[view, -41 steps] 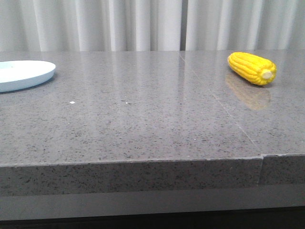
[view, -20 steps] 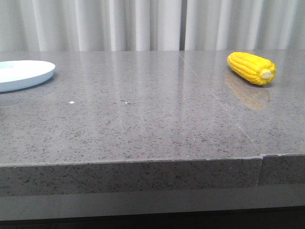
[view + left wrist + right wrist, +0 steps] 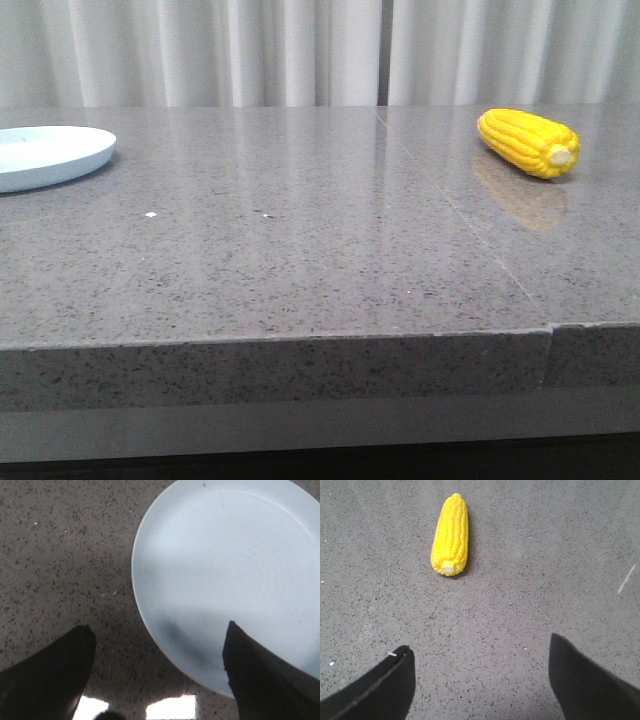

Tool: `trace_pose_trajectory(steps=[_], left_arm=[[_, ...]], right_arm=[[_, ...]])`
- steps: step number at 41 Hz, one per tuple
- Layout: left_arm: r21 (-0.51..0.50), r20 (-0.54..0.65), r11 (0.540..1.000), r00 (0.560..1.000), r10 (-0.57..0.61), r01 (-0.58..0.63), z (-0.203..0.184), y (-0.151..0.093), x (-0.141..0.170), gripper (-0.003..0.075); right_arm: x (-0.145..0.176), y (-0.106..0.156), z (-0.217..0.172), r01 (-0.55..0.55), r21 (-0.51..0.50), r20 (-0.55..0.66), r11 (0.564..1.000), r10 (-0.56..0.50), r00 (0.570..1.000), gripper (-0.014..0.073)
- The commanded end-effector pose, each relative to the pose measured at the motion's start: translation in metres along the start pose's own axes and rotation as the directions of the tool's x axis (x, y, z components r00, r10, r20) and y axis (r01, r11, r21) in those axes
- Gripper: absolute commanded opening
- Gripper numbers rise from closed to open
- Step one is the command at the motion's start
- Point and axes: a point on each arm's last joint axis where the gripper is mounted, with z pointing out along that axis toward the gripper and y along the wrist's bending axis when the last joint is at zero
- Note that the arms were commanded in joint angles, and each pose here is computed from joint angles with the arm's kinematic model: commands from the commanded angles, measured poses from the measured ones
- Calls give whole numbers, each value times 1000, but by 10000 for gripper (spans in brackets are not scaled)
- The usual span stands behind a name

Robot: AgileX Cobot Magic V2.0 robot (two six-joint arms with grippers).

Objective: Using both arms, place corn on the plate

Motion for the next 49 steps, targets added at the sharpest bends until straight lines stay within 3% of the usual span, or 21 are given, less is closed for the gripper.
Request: trace_pose_trajectory(steps=[1,20,24,33,41,49], left_arm=[[21,101,1000,995,-24,22,-5,-1,-23,489],[20,74,998,995,-61,59,51,14,-36,377],[18,77,998,995,-61,60,51,14,-37,281],[17,82,998,995,-61,60,51,14,-37,-21],[56,106,995,990,-94,88,38,8,-40,-20],[116,153,992,986,-60,42,12,-22,-46,-20]], right_arm=[[-16,0,-5,13,5,93,1000,-13,996,579],[-16,0,-5,13,5,93,1000,-13,996,579],[-16,0,-5,13,5,94,1000,-13,995,579],[-16,0,-5,13,5,94,1000,-13,995,579],[-16,0,-5,13,5,94,1000,-13,995,579],[-16,0,-5,13,5,95,1000,-13,995,579]])
